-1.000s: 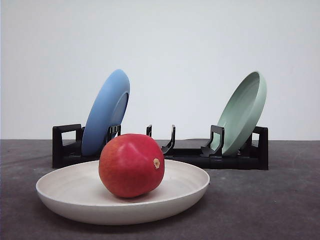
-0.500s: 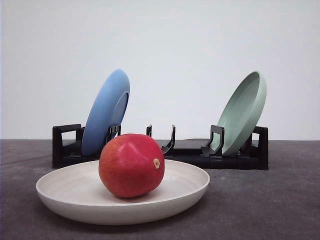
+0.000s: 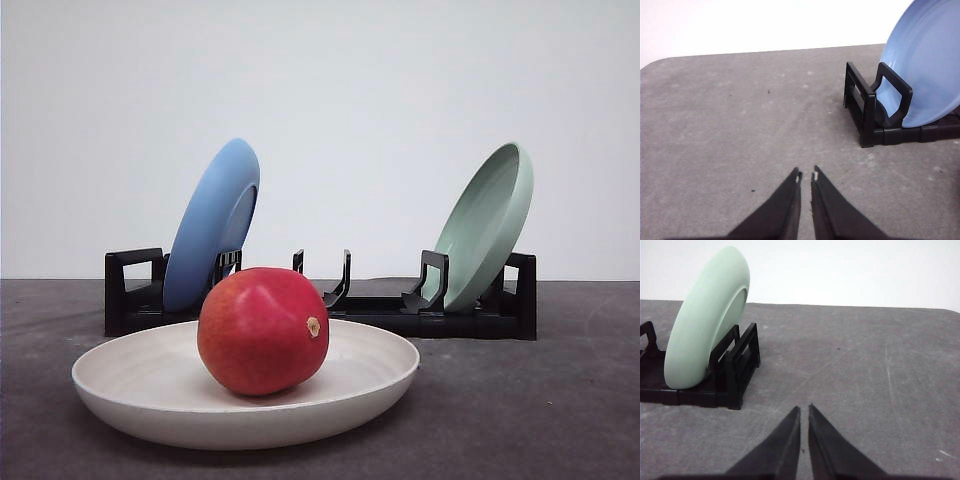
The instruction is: Place pomegranate in white plate
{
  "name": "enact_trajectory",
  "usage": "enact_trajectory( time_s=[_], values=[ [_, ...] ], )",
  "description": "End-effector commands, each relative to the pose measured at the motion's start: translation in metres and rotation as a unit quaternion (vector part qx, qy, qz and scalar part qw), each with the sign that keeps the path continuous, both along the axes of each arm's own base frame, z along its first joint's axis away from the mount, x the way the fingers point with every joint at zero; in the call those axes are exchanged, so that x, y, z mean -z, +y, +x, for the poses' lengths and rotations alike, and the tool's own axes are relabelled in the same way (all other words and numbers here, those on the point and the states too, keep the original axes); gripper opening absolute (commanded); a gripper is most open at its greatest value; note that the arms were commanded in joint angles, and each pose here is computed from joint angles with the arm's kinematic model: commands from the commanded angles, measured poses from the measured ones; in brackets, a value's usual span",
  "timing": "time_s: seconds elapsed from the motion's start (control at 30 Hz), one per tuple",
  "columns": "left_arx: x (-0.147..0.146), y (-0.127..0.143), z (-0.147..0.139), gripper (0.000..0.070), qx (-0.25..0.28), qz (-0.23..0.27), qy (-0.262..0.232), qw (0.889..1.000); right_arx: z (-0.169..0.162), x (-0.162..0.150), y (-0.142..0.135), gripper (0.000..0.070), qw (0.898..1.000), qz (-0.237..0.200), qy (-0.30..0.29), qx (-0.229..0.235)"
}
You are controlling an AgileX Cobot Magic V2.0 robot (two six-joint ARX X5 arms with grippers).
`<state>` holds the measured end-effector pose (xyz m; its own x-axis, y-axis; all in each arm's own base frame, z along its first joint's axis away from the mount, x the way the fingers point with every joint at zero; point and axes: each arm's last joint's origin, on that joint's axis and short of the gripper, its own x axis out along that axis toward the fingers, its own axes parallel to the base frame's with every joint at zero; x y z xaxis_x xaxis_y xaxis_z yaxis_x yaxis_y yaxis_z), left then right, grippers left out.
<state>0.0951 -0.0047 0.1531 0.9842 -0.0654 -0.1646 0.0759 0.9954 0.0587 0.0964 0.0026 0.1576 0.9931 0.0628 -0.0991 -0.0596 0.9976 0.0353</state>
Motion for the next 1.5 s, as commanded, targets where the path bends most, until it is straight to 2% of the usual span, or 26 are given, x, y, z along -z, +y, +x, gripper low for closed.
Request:
enact_trajectory(
  time_s=[0.0,1.47],
  values=[
    [0.0037,0.0000,0.0004,0.0019,0.001,0.006,0.006,1.000,0.0004,0.0001,-0.0002,0.0024,1.000,0.005,-0.004,0.002],
    [0.0037,0.0000,0.0004,0.0019,0.001,0.006,0.006,1.000,0.0004,0.0001,-0.0002,0.0024,1.000,0.005,-0.004,0.002]
  ],
)
